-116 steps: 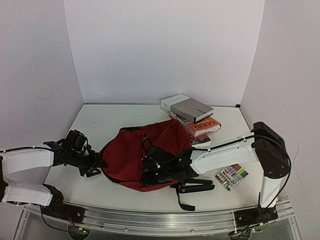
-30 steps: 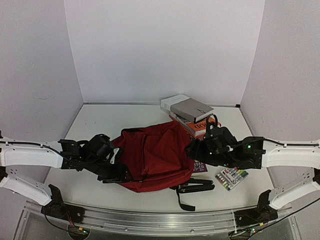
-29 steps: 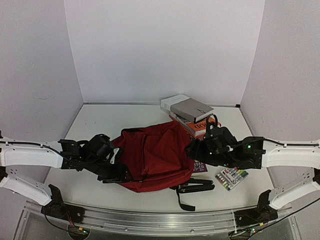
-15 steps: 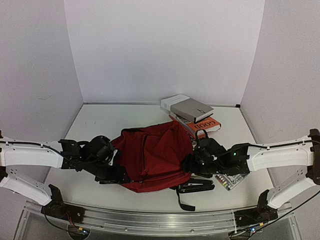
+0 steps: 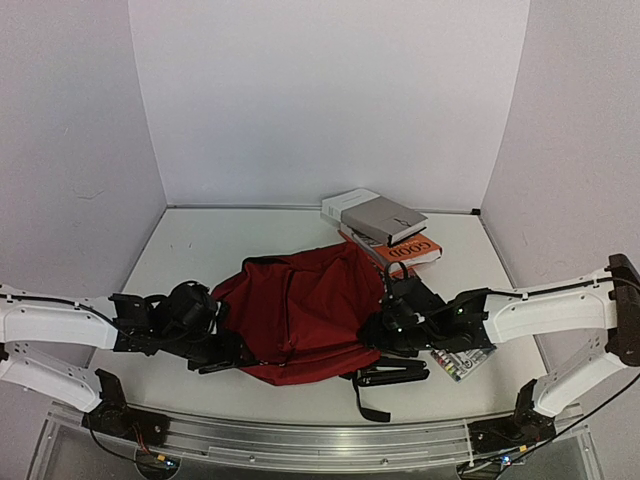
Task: Pack the student bag
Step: Unzip the student bag at the center of the board.
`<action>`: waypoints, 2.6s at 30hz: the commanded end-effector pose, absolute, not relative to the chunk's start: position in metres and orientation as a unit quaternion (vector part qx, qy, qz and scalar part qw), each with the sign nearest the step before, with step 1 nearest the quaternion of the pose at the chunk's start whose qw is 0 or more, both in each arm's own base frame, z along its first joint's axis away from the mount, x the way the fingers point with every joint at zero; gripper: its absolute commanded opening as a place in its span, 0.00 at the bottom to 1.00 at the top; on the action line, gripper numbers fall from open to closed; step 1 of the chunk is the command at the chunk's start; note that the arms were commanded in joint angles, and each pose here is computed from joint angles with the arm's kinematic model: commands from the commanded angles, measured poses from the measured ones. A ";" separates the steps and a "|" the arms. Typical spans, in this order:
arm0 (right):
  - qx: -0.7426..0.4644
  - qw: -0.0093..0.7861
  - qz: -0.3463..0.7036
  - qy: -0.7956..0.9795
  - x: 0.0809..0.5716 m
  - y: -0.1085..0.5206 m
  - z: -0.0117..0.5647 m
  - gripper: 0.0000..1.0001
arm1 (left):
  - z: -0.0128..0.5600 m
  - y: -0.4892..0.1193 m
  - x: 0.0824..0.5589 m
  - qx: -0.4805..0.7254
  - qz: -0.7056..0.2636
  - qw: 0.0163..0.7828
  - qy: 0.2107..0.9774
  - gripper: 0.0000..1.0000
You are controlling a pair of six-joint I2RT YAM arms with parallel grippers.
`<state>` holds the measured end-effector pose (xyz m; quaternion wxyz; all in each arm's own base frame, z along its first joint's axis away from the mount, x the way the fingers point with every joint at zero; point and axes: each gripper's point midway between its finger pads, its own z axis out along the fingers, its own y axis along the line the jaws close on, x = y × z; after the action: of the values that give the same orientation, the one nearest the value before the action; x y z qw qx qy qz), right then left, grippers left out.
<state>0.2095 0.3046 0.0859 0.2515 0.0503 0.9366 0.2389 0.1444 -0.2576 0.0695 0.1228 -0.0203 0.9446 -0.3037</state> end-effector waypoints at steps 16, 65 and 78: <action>0.063 0.267 0.247 0.929 0.216 0.309 0.093 0.13 | 0.068 -0.257 0.166 -0.135 -0.337 0.119 0.924 0.53; 0.063 0.279 0.256 0.924 0.221 0.313 0.104 0.02 | 0.047 -0.268 0.187 -0.142 -0.324 0.109 0.929 0.00; 0.102 0.333 0.150 0.925 0.245 0.252 0.118 0.00 | 0.103 -0.223 0.220 -0.158 -0.271 0.206 0.927 0.00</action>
<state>0.2265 0.2873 0.1036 0.2897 0.0766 0.9320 0.2041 0.2067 -0.2535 0.0933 0.1676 -0.1394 0.9266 -0.3065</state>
